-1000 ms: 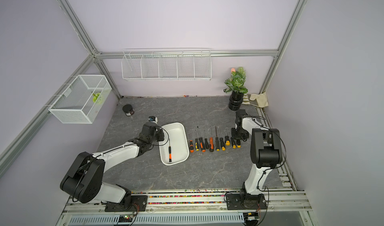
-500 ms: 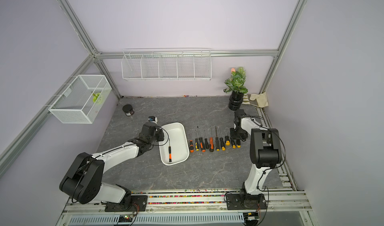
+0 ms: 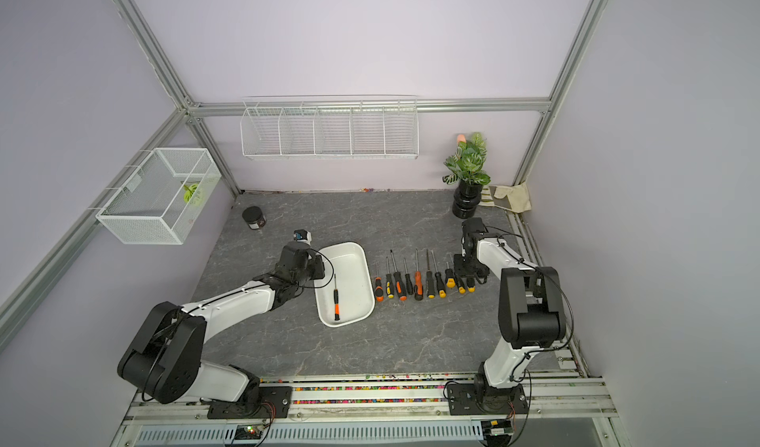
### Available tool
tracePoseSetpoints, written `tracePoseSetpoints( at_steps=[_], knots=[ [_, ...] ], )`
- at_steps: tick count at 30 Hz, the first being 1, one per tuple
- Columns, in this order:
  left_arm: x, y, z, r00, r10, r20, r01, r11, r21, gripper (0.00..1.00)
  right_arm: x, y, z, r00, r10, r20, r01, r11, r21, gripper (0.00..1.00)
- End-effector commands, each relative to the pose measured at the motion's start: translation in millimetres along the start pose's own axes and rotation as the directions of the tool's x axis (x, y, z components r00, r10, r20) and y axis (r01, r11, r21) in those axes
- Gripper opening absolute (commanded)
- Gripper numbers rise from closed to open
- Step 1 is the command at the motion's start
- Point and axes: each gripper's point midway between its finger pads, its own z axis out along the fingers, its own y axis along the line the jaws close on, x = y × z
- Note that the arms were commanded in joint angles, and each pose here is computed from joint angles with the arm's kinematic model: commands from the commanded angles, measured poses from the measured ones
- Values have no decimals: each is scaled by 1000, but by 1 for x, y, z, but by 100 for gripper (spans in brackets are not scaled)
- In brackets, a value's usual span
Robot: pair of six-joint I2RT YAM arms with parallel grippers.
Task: Take out the screwdriver from the storage box
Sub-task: Place the screwdriver at the center of the board, then pick up the screwdriver from the storage box.
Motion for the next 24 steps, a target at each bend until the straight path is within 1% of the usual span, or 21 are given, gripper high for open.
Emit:
tracePoseSetpoints(
  at_steps=[1,4,9,14,19,24],
  knots=[
    [-7,2,-5,1000,-7,19,7,1000,-12,0,0,20,-19,998,-3,60,5,999,-37,44],
    [-5,3,-3,1000,-7,9,7,1000,-19,0,7,49,-38,994,-45,99,53,996,-78,45],
    [-4,4,-3,1000,-5,6,5,1000,-25,0,24,105,-79,972,-143,184,169,976,-135,47],
    [-4,5,-2,1000,-12,0,12,999,-33,0,45,154,-112,951,-186,246,246,938,-244,49],
    [-5,6,-2,1000,-15,-1,15,999,-41,0,62,194,-132,931,-230,282,312,904,-292,49],
    [-7,8,-3,1000,-30,9,31,998,-49,0,84,235,-133,913,-299,278,381,869,-315,50]
  ],
)
